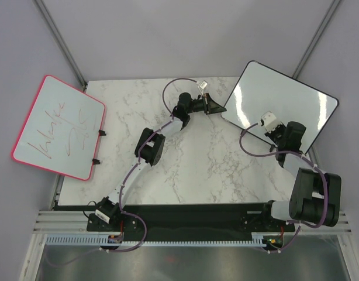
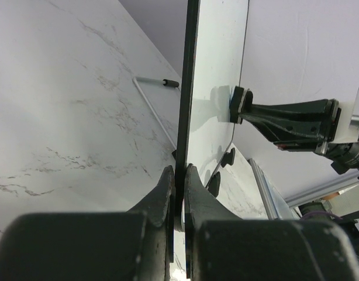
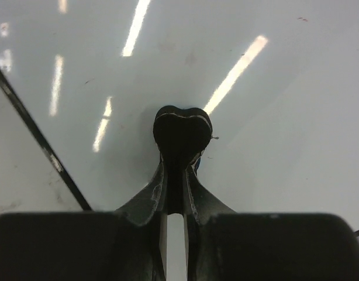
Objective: Erase the whiteboard
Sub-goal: Erase the whiteboard at the whiteboard stand.
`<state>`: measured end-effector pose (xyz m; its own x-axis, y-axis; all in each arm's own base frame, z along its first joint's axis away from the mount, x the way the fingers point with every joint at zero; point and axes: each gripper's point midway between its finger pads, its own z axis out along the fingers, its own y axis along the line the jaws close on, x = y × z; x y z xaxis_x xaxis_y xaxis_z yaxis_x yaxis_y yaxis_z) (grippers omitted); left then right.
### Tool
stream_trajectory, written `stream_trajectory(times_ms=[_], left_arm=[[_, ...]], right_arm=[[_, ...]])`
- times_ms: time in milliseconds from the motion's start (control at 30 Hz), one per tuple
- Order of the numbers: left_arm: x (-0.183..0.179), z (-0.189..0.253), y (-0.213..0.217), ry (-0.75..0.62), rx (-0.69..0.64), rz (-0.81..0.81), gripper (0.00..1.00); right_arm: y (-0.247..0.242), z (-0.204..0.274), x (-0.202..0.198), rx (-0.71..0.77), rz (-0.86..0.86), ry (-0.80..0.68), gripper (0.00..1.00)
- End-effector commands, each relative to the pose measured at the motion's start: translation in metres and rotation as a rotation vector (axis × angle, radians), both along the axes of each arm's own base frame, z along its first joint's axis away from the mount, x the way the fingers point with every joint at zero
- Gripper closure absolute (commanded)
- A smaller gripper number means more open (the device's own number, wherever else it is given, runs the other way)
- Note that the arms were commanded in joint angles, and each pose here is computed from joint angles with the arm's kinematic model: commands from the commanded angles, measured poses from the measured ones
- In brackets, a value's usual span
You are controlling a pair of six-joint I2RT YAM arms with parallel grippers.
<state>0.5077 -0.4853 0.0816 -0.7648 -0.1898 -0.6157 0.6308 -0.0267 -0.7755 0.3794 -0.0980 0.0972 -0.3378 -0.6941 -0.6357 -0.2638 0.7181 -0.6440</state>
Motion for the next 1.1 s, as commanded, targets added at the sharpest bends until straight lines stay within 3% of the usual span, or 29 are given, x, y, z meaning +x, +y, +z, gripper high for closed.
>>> stream_trajectory(times_ms=[0,67,167,367,433,567,767,1067], left_arm=[[-0.007,0.025,-0.014,-0.051,-0.047,0.001,0.98],[-0.006,0.025,-0.014,-0.051,-0.048,0.003,0.98],[-0.007,0.026,-0.014,-0.054,-0.047,0.0,0.98],[-0.009,0.028,-0.016,-0.067,-0.049,-0.006,0.98],[-0.008,0.027,-0.016,-0.064,-0.048,-0.005,0.98],[-0.009,0.028,-0.017,-0.067,-0.049,-0.006,0.98],[-0.009,0.029,-0.017,-0.068,-0.05,-0.008,0.98],[-0.01,0.029,-0.018,-0.073,-0.05,-0.009,0.98]], right_arm=[[0.029,-0.088,-0.084,0.046,0.096,0.466,1.0],[0.019,-0.085,-0.1,-0.003,0.078,0.532,1.0],[-0.004,-0.058,-0.101,-0.064,0.011,0.5,1.0],[-0.03,-0.02,-0.073,-0.045,-0.079,0.401,1.0],[-0.026,-0.014,-0.054,-0.011,-0.059,0.397,1.0],[-0.008,-0.024,-0.044,-0.105,0.011,0.48,1.0],[0.007,-0.016,-0.014,-0.147,0.01,0.405,1.0],[0.078,-0.009,0.065,-0.209,0.113,0.345,1.0]])
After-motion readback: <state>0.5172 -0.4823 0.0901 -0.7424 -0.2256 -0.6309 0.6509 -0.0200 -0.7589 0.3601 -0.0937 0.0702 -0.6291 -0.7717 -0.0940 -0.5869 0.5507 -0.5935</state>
